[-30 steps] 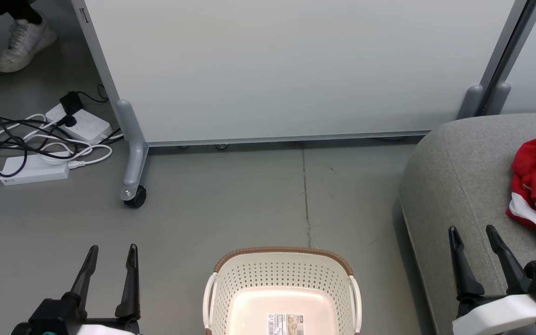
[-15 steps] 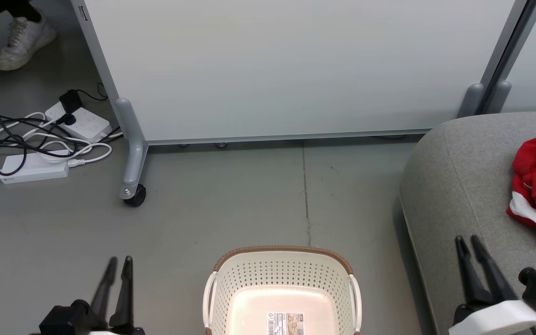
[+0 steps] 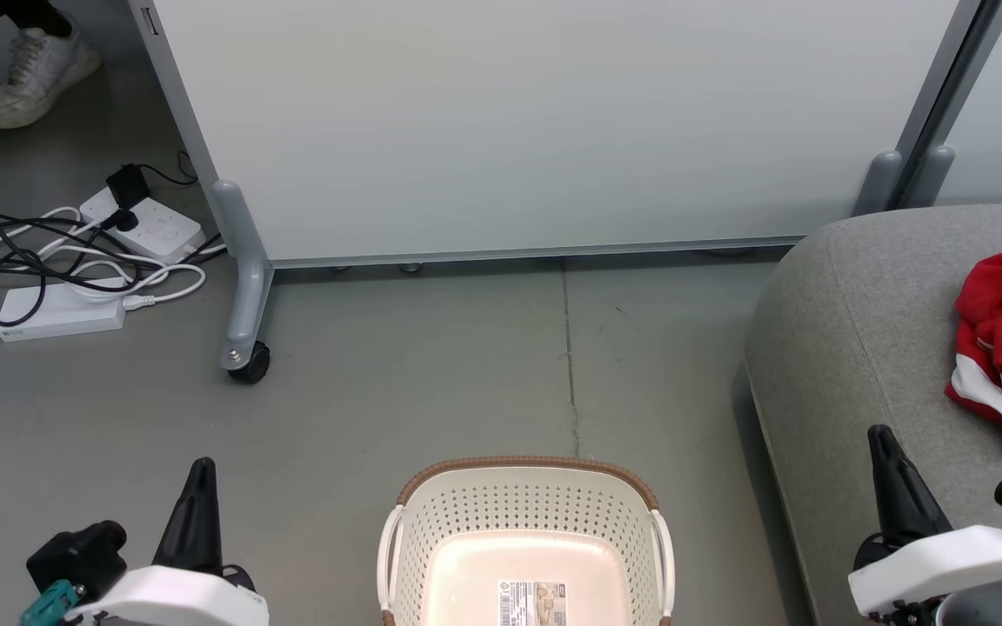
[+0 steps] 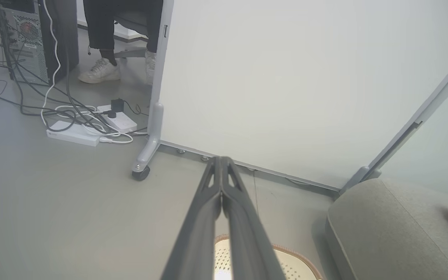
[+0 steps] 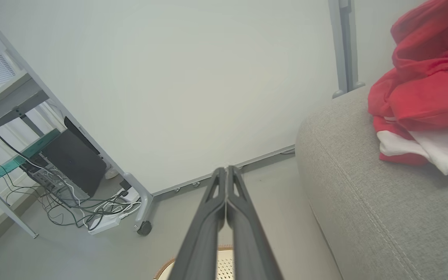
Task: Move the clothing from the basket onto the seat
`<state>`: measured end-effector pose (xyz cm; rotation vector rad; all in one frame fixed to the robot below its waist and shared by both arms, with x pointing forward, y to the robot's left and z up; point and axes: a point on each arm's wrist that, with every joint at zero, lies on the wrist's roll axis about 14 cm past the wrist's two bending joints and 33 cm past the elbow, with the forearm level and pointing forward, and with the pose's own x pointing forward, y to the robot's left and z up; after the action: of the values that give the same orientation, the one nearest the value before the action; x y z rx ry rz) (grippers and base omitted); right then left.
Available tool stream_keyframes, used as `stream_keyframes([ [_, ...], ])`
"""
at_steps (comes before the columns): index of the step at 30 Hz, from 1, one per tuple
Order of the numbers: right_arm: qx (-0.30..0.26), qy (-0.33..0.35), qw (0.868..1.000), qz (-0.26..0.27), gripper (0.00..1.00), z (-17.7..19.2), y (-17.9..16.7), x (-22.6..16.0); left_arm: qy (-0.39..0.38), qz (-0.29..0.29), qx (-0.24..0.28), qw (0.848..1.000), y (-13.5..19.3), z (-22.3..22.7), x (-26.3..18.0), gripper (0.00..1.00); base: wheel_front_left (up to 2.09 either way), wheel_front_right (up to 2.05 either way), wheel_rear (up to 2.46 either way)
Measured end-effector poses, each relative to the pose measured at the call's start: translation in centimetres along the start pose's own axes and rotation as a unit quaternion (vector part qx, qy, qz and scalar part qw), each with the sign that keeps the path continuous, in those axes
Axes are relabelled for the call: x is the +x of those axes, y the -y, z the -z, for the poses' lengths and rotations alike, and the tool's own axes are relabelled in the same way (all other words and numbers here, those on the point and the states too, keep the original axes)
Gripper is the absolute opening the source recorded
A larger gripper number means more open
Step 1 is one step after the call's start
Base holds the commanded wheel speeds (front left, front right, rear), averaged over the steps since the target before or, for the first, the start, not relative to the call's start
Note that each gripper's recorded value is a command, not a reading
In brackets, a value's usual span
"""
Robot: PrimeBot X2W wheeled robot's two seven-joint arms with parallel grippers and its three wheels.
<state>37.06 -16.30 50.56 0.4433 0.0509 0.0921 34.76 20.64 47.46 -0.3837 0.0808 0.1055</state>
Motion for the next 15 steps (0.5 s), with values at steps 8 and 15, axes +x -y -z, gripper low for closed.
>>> stream_keyframes([
  [8,0.063,0.005,0.998,0.007,0.00,-0.4,0.5,0.9,-0.009,-0.007,-0.062,0.998,-0.2,-0.3,1.4,0.00,0.00,0.00,0.00],
  [15,0.114,0.007,0.993,0.012,0.00,-0.5,0.7,1.7,-0.016,-0.012,-0.114,0.993,-0.2,-0.5,2.4,0.00,0.00,0.00,0.00],
])
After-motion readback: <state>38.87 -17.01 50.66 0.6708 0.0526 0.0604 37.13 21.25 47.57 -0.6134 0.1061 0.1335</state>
